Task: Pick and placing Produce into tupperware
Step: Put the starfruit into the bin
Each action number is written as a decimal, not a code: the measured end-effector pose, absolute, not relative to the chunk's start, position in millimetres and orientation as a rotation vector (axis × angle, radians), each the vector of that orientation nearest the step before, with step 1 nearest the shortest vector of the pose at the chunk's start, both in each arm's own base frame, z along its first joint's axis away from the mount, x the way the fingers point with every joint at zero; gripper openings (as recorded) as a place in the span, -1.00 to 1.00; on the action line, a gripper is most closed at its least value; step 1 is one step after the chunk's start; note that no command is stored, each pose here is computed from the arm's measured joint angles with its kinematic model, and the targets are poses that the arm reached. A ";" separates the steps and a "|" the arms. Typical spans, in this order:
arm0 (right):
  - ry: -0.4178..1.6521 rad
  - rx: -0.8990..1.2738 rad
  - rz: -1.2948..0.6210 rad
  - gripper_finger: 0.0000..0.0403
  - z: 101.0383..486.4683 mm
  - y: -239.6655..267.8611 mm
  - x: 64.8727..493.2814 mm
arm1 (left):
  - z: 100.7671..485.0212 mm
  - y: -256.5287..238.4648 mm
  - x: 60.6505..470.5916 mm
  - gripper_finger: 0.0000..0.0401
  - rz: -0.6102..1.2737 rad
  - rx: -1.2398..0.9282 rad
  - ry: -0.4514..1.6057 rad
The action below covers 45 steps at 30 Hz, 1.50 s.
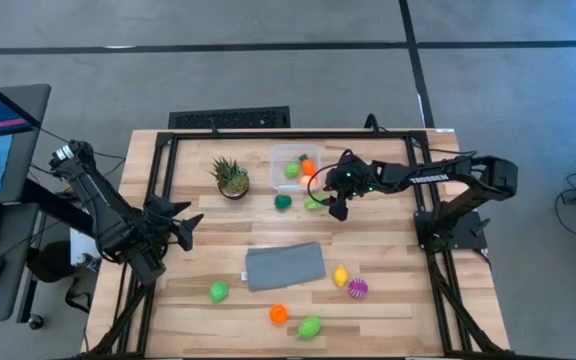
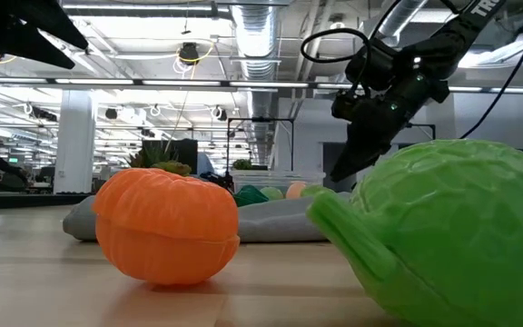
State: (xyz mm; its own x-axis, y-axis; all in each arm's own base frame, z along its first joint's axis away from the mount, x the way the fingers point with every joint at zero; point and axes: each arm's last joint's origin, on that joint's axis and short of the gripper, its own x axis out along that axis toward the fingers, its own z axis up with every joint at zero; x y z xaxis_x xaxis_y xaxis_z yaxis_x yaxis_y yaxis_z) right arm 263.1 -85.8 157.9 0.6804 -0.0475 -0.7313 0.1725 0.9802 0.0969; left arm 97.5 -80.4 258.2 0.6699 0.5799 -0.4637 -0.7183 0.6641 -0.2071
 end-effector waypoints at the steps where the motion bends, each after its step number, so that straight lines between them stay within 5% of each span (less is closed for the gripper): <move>1: 0.815 0.162 -0.122 0.19 156.5 -85.6 264.4 | 258.2 -80.4 97.5 0.31 0.753 -0.394 0.378; 45: 0.887 0.056 -0.084 0.19 140.7 -77.2 276.8 | 257.9 -80.9 97.8 0.31 0.755 -0.418 0.378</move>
State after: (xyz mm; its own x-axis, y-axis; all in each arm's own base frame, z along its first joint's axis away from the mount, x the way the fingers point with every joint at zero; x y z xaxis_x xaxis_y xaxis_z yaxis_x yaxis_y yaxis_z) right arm 276.8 -77.2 140.7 0.6289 -0.0497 -0.7759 0.0963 0.9952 0.0144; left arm 97.8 -80.9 257.9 0.6692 0.5750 -0.4706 -0.7215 0.6544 -0.2264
